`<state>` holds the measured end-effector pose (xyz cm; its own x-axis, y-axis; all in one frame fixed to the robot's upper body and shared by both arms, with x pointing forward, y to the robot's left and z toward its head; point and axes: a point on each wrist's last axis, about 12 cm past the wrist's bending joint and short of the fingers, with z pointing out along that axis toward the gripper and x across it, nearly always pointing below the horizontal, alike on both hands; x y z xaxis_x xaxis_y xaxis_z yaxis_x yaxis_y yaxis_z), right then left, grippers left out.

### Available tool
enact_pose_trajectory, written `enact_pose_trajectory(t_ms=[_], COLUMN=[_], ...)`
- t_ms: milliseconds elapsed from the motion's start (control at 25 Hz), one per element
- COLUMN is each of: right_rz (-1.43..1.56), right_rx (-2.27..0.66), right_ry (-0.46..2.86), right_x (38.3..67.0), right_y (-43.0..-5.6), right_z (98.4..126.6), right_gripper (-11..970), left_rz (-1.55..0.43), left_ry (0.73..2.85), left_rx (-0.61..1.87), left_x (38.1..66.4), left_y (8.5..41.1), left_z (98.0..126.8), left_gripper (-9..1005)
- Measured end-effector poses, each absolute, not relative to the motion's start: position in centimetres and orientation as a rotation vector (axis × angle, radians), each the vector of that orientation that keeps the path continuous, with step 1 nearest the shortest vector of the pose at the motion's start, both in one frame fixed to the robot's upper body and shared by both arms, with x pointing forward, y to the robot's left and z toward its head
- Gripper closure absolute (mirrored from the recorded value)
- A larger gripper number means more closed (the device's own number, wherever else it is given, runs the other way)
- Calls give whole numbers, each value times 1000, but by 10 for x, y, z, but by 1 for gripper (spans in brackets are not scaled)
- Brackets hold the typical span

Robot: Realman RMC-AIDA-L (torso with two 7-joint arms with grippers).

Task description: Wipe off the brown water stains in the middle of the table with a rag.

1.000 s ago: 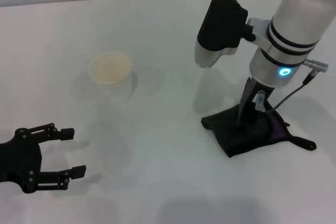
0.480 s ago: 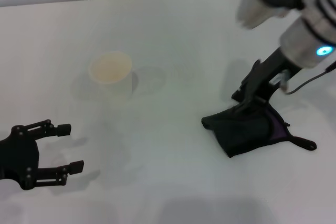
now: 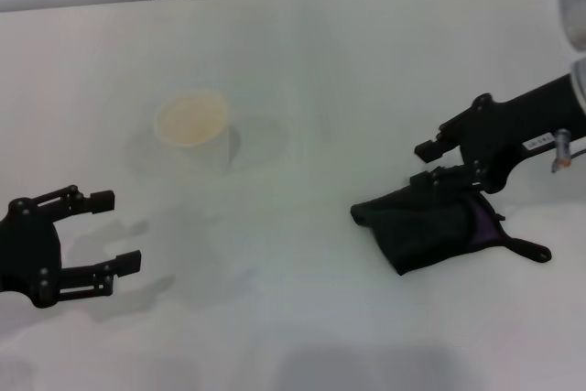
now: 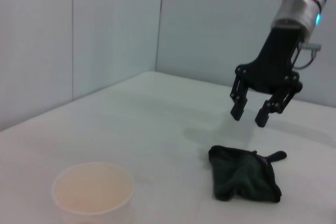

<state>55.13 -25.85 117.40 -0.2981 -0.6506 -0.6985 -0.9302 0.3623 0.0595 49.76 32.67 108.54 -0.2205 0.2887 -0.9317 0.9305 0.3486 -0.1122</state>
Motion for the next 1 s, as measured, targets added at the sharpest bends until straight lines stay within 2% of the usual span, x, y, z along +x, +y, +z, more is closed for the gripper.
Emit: enact_pose_trajectory(t_ms=[280,1000], right_rz=[613,696], right_rx=[-1295,-1110], right_ry=[2009,1893], right_x=[543,514], right_y=[-277,-314], right_z=[1152,1128], right_gripper=[579,579], left_rz=[-910,-954], left_ry=[1726,1789], left_rx=[1034,1011], left_x=[488,482], left_y=[337,342], left_z=[1079,1077], left_gripper=[135,135])
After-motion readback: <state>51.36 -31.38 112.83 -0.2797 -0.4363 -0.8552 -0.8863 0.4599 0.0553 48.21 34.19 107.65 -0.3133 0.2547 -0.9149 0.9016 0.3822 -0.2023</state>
